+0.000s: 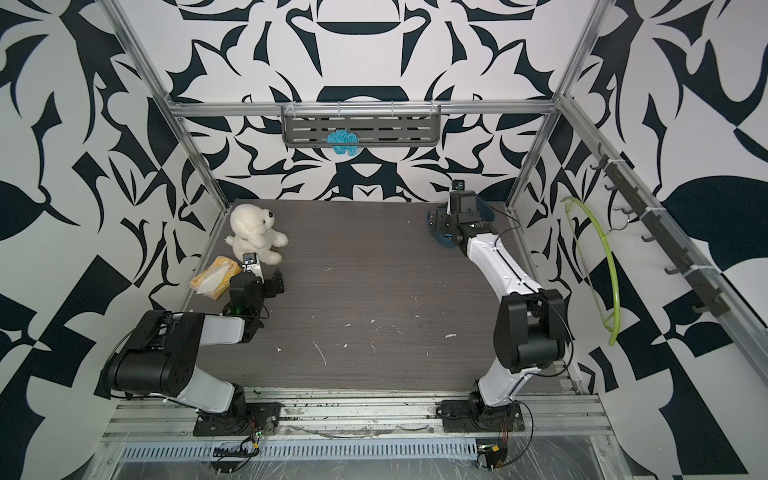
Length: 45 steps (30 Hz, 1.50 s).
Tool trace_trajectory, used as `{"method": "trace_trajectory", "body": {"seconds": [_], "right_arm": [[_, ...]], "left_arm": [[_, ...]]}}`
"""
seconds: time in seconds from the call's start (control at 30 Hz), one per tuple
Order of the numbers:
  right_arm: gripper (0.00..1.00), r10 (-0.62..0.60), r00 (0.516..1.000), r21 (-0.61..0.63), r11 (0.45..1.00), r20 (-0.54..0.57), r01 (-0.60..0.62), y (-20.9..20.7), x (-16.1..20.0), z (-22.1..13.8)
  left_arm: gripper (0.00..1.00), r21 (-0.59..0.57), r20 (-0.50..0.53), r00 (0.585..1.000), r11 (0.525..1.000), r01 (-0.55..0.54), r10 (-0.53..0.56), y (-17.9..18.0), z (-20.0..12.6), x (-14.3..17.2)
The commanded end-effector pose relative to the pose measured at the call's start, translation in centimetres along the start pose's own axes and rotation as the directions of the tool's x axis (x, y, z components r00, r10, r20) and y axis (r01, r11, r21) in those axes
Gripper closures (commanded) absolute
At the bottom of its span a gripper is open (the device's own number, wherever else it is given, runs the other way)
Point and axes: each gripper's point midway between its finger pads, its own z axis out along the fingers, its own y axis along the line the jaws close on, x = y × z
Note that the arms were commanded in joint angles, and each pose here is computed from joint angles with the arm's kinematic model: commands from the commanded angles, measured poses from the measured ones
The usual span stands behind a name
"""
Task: Take the keys out of the storage box
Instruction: Move the storage box to the center of the board.
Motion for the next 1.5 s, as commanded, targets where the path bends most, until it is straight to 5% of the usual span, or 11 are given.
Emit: {"method": "trace_trajectory", "body": {"seconds": [0.0, 0.53, 1.07, 1.4, 1.47], "right_arm": [[0.10, -0.113, 0.965, -0.070, 0.993, -0.237, 0.099, 1.7, 3.7, 1.8], [0.19, -0.120, 0.954, -0.015, 0.993, -0.274, 0.121, -0.4, 0.1, 9.6], [0.31, -0.110, 0.923, -0.033, 0.994, -0.369, 0.106, -0.6, 3.9, 12.6], [0.60, -0.158, 0.900, -0.050, 0.987, -0.406, 0.151, 0.8, 5.9, 12.7], [0.73, -0.178, 0.893, -0.057, 0.984, -0.413, 0.169, 1.4, 6.3, 12.6]], "left_arm": [[0.01, -0.026, 0.023, 1.000, 1.000, 0.009, -0.009, 0.4, 0.0, -1.1], [0.01, -0.025, 0.020, 1.000, 1.000, 0.010, -0.010, 0.5, 0.1, -1.1], [0.01, -0.021, 0.016, 1.000, 1.000, 0.015, -0.014, 0.5, 0.2, -1.1], [0.01, -0.020, 0.016, 1.000, 1.000, 0.017, -0.016, 0.5, 0.2, -1.1], [0.01, -0.020, 0.014, 1.000, 1.000, 0.016, -0.016, 0.5, 0.2, -1.0]]}}
